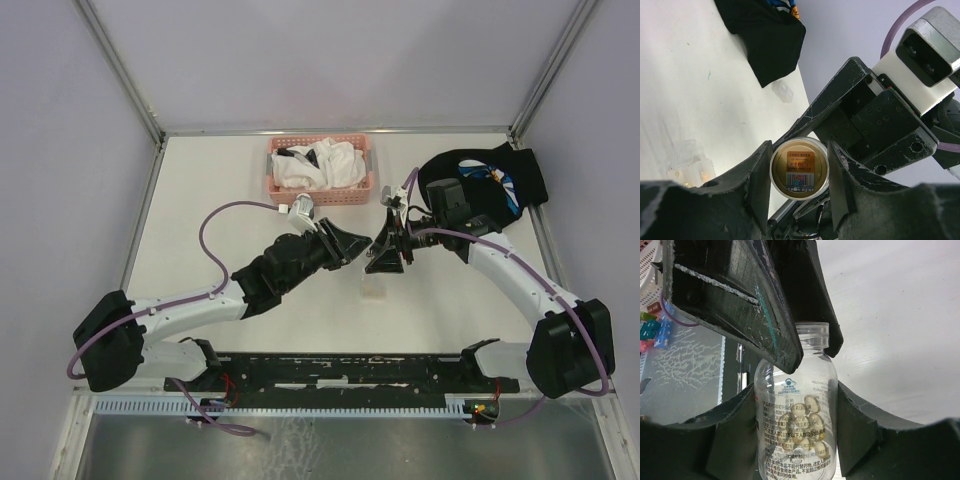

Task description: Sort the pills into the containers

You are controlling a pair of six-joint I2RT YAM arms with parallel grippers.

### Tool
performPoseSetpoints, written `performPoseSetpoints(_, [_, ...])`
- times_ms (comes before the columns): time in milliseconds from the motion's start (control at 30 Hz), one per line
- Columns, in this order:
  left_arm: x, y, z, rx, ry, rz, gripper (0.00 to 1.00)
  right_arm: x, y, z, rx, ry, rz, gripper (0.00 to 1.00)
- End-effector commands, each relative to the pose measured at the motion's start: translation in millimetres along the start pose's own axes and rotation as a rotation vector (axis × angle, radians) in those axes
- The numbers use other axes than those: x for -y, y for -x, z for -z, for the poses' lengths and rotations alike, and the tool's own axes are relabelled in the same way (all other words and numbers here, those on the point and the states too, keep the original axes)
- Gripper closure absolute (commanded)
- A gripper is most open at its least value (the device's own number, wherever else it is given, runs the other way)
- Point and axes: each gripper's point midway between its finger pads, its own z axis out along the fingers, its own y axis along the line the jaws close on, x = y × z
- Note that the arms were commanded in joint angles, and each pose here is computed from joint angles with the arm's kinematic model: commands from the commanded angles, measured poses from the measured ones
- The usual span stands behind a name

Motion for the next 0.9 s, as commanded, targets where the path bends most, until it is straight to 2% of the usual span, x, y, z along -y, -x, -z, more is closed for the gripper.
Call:
performPoseSetpoints(0, [23.6, 10.0, 0.5, 0.024, -0.062, 0.02, 0.88, -6.1, 24.2, 3.7, 0.037, 0.004, 0.084, 0.78])
performPoseSetpoints(100, [22.4, 11.7, 2.4, 0.032, -0.059, 0.019, 0.97, -5.0, 23.9, 3.9, 0.036, -0.004, 0.085, 0.55])
performPoseSetpoints(267, [18.8, 15.3, 5.2, 0.048, -0.042, 0.012, 0.97, -2.4, 21.9, 4.7, 0.032, -0.028, 0.087, 0.16])
performPoseSetpoints(300, [16.7, 16.0, 5.5, 0.052, -0.033, 0.009, 0.97, -1.7, 21.9, 5.0, 0.031, -0.034, 0.09, 0.02])
performPoseSetpoints(533, [-9.2, 23.4, 13.1, 0.091, 0.082, -0.064, 0.97, -1.6, 19.6, 7.2, 0.01, -0.043, 0.113, 0.01])
performPoseSetpoints(867, [-107.7, 67.2, 64.6, 0.222, 0.583, -0.396, 0.97, -1.7, 19.0, 16.4, -0.032, -0.094, 0.196, 0.01])
